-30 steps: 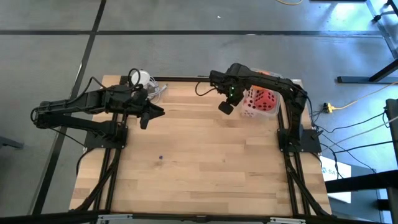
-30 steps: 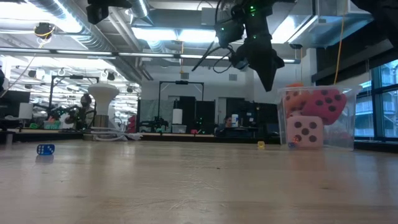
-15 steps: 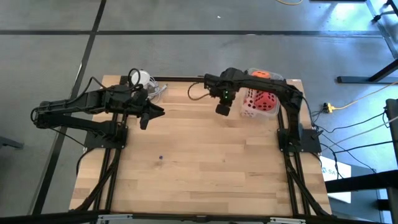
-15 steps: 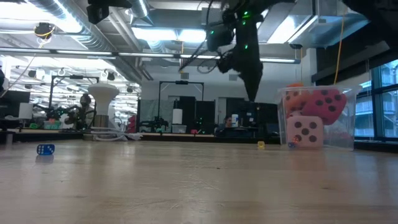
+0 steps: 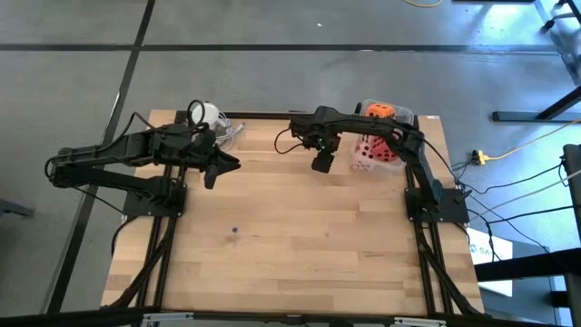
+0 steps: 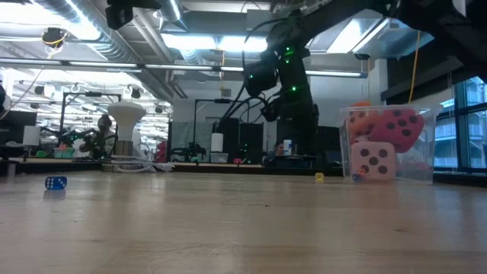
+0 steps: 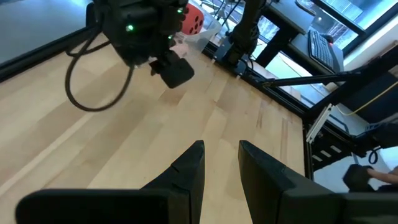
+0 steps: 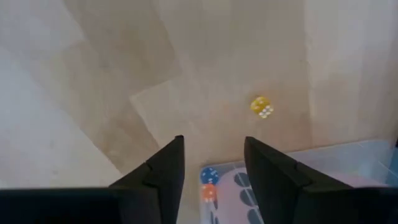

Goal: Pick & Place Dice
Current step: Put the small yellow die into the container

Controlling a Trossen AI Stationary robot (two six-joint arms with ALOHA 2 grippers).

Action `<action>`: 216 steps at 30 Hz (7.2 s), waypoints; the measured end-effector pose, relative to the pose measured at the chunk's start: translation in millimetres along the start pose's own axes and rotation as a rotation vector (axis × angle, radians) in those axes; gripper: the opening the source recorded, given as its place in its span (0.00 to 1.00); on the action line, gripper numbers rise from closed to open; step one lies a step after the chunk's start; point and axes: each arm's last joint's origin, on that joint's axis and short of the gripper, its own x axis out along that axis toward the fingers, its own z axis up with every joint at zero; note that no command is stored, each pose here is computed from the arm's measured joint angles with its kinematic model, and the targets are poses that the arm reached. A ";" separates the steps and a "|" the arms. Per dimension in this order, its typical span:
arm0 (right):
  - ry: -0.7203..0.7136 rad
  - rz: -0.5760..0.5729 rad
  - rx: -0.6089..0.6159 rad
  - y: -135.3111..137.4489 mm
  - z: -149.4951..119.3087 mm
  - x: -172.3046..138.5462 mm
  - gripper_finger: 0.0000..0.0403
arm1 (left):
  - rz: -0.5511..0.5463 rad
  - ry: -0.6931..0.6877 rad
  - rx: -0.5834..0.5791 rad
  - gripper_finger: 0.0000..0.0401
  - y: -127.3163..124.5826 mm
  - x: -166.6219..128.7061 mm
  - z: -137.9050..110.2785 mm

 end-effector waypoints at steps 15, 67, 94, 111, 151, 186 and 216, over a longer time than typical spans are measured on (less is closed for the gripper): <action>-0.038 0.132 0.196 -55.9 1.3 9.8 0.41 | 0.000 0.000 -0.042 0.23 0.0 0.0 0.0; 0.097 0.481 0.409 -108.1 0.8 60.4 0.41 | -0.002 -0.006 -0.088 0.23 -0.3 0.0 0.6; 0.169 0.585 0.504 -117.3 -1.7 74.9 0.41 | -0.052 -0.043 -0.101 0.23 -3.6 -0.2 5.1; 0.132 0.572 0.549 -128.8 -1.6 77.9 0.41 | -0.052 -0.043 -0.104 0.23 -3.6 -0.2 5.1; 0.146 0.561 0.607 -121.7 2.8 78.1 0.34 | -0.053 -0.042 -0.132 0.23 -3.6 -0.2 5.1; 0.132 0.515 0.586 -118.4 14.7 79.2 0.12 | -0.062 -0.036 -0.140 0.23 -3.9 -0.2 4.9; 0.188 0.536 0.272 -67.8 8.1 46.8 0.11 | -0.080 -0.024 -0.129 0.23 -4.4 -0.2 4.6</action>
